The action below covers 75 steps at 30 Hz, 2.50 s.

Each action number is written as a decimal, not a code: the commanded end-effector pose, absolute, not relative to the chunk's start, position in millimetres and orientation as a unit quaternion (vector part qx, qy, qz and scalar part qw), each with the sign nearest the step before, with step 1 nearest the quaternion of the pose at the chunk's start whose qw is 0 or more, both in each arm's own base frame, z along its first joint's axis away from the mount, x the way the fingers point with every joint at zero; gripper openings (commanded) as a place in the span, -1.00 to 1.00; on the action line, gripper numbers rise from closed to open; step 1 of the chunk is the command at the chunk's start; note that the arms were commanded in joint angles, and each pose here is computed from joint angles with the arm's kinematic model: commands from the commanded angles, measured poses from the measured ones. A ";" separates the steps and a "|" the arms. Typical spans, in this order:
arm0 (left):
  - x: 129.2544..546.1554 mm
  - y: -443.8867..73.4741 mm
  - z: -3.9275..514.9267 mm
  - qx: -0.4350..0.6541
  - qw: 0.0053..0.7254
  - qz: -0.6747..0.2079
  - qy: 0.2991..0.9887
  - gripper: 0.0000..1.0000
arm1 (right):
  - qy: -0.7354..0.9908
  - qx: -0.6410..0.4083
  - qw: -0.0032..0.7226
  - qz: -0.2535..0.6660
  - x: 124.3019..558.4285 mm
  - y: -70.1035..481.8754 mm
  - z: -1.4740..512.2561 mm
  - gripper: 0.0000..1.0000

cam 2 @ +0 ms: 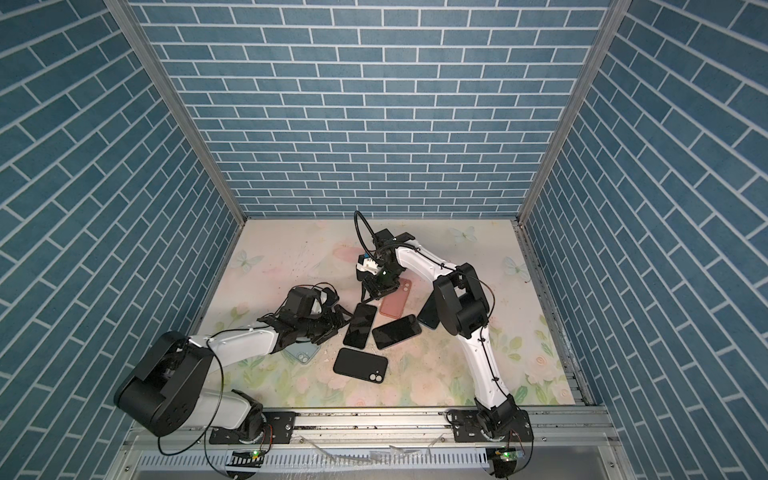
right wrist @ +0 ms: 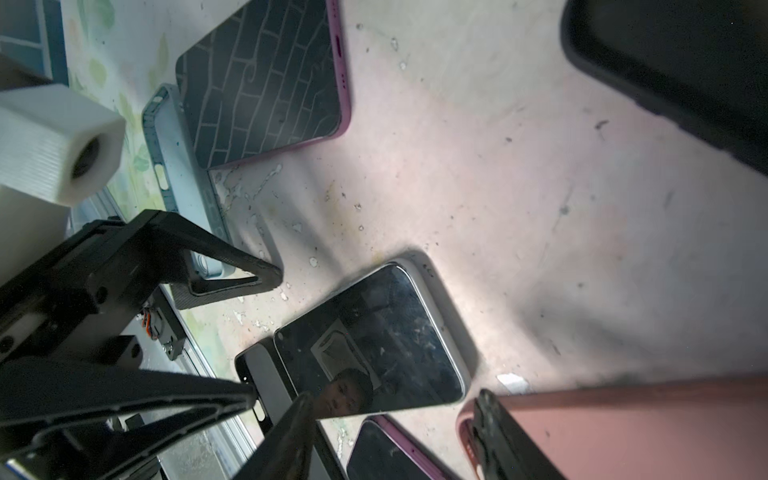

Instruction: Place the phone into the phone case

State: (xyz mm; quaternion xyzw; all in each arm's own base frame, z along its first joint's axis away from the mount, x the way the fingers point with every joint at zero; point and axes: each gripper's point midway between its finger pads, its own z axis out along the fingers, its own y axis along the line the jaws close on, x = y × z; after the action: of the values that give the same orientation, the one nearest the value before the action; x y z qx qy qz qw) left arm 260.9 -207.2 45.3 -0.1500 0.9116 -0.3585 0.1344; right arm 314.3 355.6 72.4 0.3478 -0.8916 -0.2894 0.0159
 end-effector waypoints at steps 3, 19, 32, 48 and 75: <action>243.2 -194.2 42.0 -0.102 0.110 -0.309 0.939 0.75 | -0.923 0.261 -0.014 -0.284 311.9 344.2 93.5 0.25; 253.7 -227.4 44.7 -0.061 0.102 -0.390 0.913 0.64 | -0.935 0.139 0.053 -0.323 274.5 354.3 50.4 0.24; 259.0 -237.2 46.0 -0.063 0.107 -0.422 0.898 0.34 | -0.930 0.103 0.074 -0.344 273.7 365.5 27.8 0.26; 263.8 -229.1 37.1 -0.088 0.132 -0.413 0.897 0.18 | -0.917 0.092 0.091 -0.378 269.0 373.6 19.9 0.27; 280.1 -231.5 29.0 -0.118 0.168 -0.444 0.872 -0.07 | -0.854 0.162 0.073 -0.488 259.1 394.5 71.8 -0.22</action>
State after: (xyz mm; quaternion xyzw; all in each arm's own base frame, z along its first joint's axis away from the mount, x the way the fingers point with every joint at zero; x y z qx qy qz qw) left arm 279.2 -236.9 34.4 -0.1089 0.8681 -0.4565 0.1620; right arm 270.1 389.1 51.2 0.1398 -0.8704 -0.4665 0.0730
